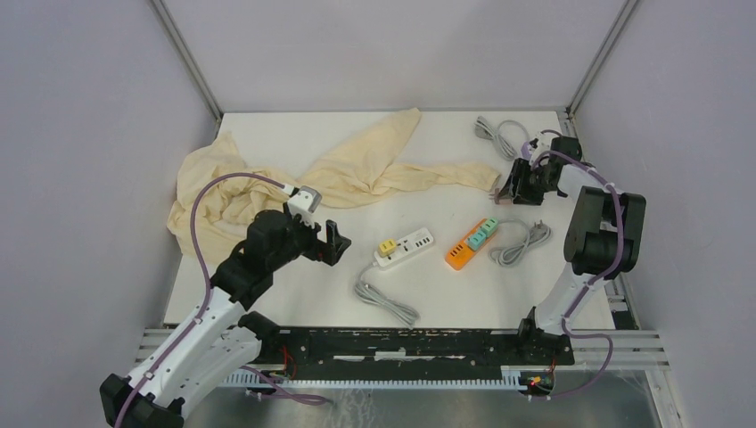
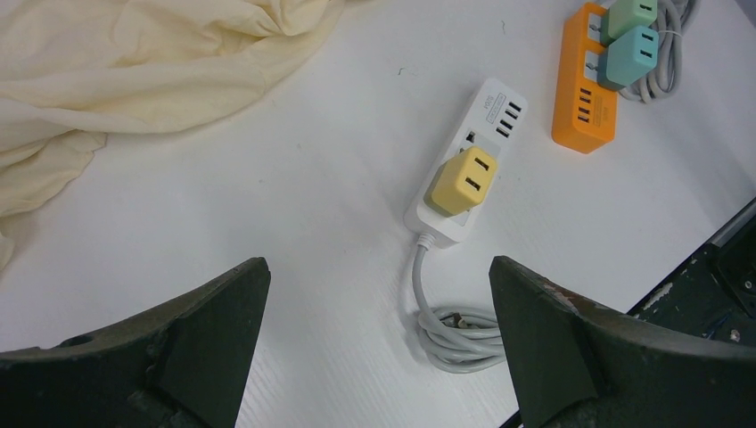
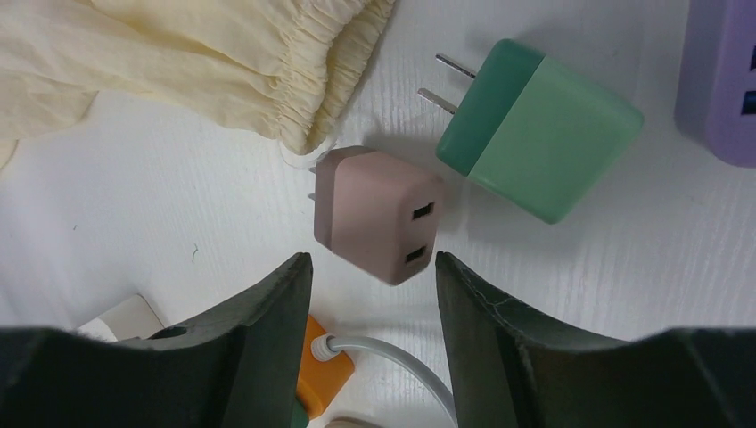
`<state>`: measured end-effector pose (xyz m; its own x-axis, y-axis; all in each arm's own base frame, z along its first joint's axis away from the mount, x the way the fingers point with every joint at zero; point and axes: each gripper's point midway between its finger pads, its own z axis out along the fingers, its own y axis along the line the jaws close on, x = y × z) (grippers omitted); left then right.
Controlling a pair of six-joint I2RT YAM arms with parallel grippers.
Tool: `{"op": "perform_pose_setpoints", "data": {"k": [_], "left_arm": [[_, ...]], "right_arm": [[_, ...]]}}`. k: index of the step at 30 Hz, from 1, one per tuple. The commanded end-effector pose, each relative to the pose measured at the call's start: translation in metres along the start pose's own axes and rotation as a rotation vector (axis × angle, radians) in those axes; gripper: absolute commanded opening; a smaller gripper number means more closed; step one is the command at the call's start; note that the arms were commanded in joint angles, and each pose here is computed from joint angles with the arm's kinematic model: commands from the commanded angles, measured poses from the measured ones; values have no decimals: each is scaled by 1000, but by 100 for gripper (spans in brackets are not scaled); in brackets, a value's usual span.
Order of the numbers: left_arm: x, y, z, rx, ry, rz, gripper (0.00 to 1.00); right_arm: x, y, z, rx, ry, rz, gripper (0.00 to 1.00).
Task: Pull the plug off the socket
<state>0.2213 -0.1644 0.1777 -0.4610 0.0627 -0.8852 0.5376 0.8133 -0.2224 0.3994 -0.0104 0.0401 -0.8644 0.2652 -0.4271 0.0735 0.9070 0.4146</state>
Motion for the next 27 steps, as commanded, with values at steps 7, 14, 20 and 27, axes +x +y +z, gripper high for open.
{"op": "perform_pose_setpoints", "data": {"k": [7, 14, 20, 27], "left_arm": [[-15, -6, 0, 49, -47, 60, 100], [-17, -18, -2, 123, -73, 84, 100], [-31, -35, -10, 197, -144, 14, 99], [-45, -58, -12, 321, -265, -310, 99]], "right_arm": [[-44, 9, -42, 41, -128, -125, 64], [-44, 71, -97, -194, -222, -376, 62], [-26, 135, -134, -492, -318, -572, 62], [45, 210, -150, -817, -356, -1103, 74]]}}
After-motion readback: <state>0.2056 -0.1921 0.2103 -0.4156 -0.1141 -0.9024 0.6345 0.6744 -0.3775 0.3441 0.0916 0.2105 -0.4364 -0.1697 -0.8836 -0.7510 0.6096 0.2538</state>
